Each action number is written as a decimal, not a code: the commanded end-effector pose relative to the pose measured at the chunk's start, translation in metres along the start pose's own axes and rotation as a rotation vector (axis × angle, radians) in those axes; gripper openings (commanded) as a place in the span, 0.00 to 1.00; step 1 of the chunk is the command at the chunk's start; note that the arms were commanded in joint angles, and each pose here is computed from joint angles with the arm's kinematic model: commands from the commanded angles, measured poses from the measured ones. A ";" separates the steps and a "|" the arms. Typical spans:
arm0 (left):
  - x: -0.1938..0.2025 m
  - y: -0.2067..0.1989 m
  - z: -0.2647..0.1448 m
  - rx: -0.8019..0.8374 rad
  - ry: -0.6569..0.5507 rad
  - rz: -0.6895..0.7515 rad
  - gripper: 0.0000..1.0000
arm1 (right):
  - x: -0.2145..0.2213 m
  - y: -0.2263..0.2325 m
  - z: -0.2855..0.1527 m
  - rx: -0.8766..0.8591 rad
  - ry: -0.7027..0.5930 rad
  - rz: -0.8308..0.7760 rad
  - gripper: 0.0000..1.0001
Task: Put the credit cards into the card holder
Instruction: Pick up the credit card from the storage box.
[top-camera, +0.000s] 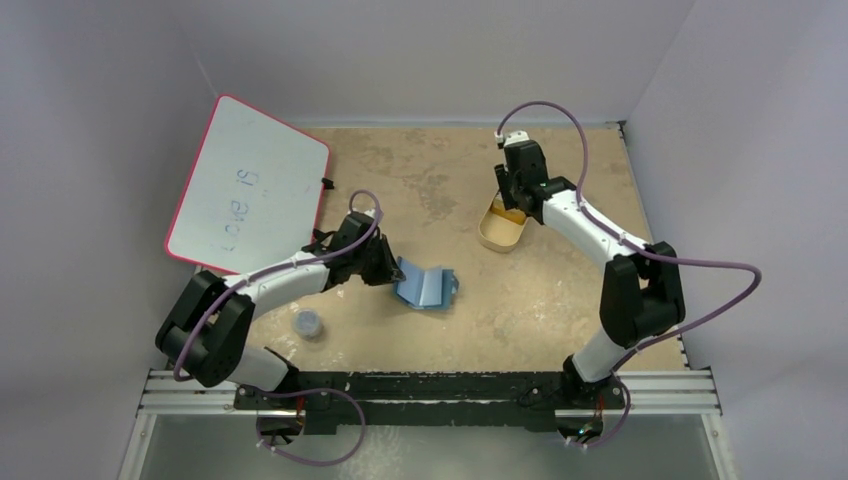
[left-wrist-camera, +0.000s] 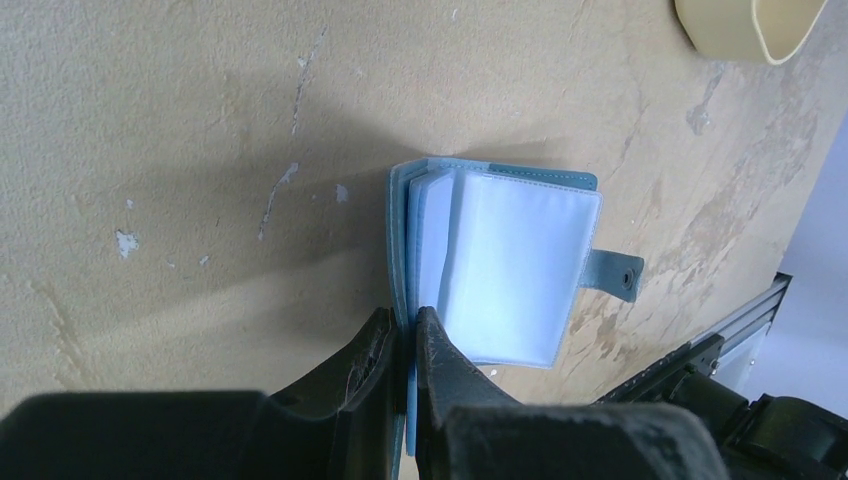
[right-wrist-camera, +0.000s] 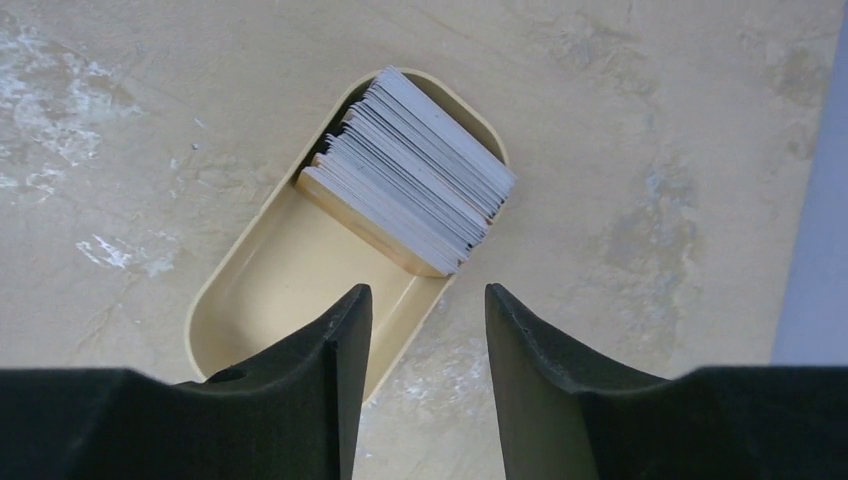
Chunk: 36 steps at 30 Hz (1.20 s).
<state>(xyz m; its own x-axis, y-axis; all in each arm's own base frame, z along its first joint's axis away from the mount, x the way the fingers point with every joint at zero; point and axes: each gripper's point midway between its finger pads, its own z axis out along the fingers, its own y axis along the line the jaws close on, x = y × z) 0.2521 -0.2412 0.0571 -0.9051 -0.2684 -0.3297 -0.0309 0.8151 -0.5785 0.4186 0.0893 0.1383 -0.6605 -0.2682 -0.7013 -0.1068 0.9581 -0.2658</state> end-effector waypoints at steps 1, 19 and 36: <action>-0.017 -0.017 -0.014 0.041 -0.067 0.054 0.00 | -0.025 -0.015 -0.007 0.017 -0.047 -0.118 0.46; -0.017 -0.020 -0.008 0.071 -0.068 0.062 0.00 | -0.010 0.001 0.048 -0.012 -0.012 -0.361 0.61; -0.008 -0.013 -0.008 0.054 -0.034 0.067 0.00 | 0.007 -0.003 0.063 0.030 0.076 -0.391 0.61</action>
<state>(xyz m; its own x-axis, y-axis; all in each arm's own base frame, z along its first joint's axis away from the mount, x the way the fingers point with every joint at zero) 0.2509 -0.2400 0.0617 -0.9005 -0.2517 -0.3547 0.0004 0.8151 -0.5793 0.4522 0.0838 0.0718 -0.6338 -0.6065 -0.4800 -0.3824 0.7852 -0.4871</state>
